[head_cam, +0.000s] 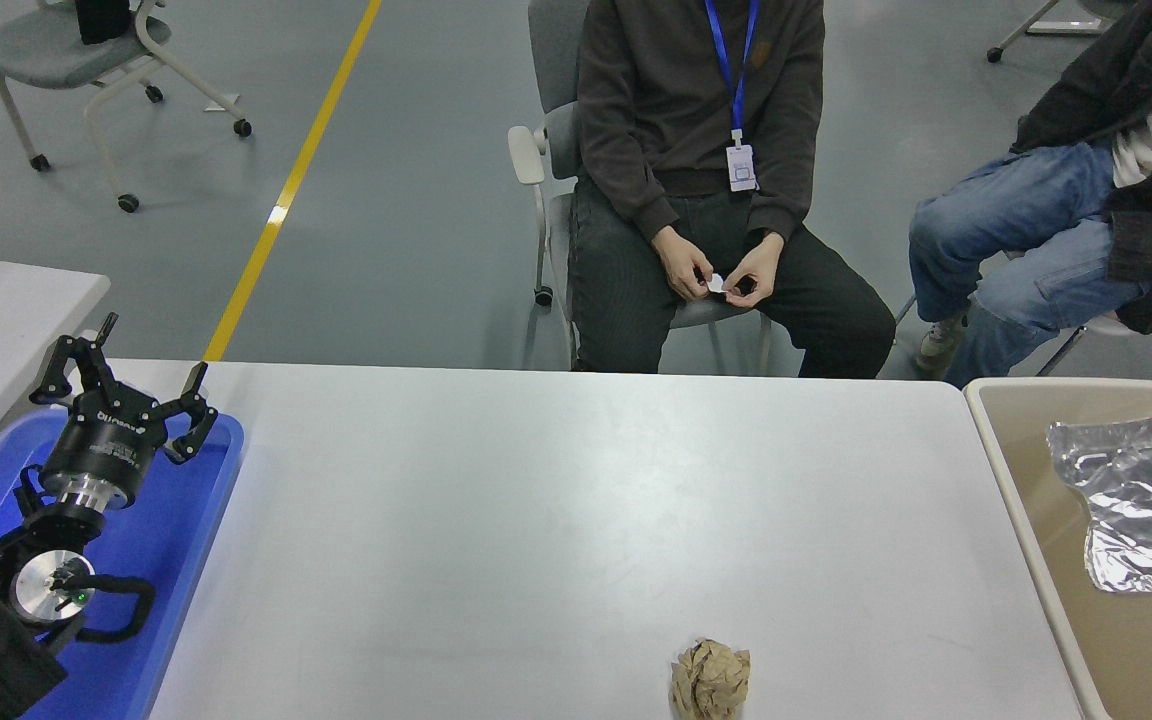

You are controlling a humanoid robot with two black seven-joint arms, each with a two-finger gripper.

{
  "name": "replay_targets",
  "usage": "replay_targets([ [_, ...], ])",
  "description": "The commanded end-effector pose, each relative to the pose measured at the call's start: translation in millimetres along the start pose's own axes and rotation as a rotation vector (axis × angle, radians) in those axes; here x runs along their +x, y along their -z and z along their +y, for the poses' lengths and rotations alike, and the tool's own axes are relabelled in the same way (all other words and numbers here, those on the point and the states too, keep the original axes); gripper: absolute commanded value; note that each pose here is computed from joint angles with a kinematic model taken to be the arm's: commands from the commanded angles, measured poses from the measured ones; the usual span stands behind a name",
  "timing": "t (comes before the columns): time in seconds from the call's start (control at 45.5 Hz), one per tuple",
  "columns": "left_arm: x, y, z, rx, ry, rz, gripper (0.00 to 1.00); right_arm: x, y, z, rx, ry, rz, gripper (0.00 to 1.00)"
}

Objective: Clean the table surface

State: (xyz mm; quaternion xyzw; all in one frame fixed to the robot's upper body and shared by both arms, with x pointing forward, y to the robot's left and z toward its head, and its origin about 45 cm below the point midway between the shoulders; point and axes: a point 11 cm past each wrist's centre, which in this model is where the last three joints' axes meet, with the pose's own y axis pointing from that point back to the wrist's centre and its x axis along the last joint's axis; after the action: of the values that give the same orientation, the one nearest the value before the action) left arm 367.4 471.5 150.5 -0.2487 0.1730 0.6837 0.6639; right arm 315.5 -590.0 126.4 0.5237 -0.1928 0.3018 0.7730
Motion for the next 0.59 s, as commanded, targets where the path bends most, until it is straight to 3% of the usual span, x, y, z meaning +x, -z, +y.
replay_targets([
  [0.0, 0, 0, 0, 0.000, 0.000, 0.000, 1.00, -6, 15, -7, -0.014, -0.018, -0.019, 0.00],
  [0.571, 0, 0, 0, 0.000, 0.000, 0.000, 1.00, -17, 12, -5, -0.027, -0.007, -0.023, 0.00],
])
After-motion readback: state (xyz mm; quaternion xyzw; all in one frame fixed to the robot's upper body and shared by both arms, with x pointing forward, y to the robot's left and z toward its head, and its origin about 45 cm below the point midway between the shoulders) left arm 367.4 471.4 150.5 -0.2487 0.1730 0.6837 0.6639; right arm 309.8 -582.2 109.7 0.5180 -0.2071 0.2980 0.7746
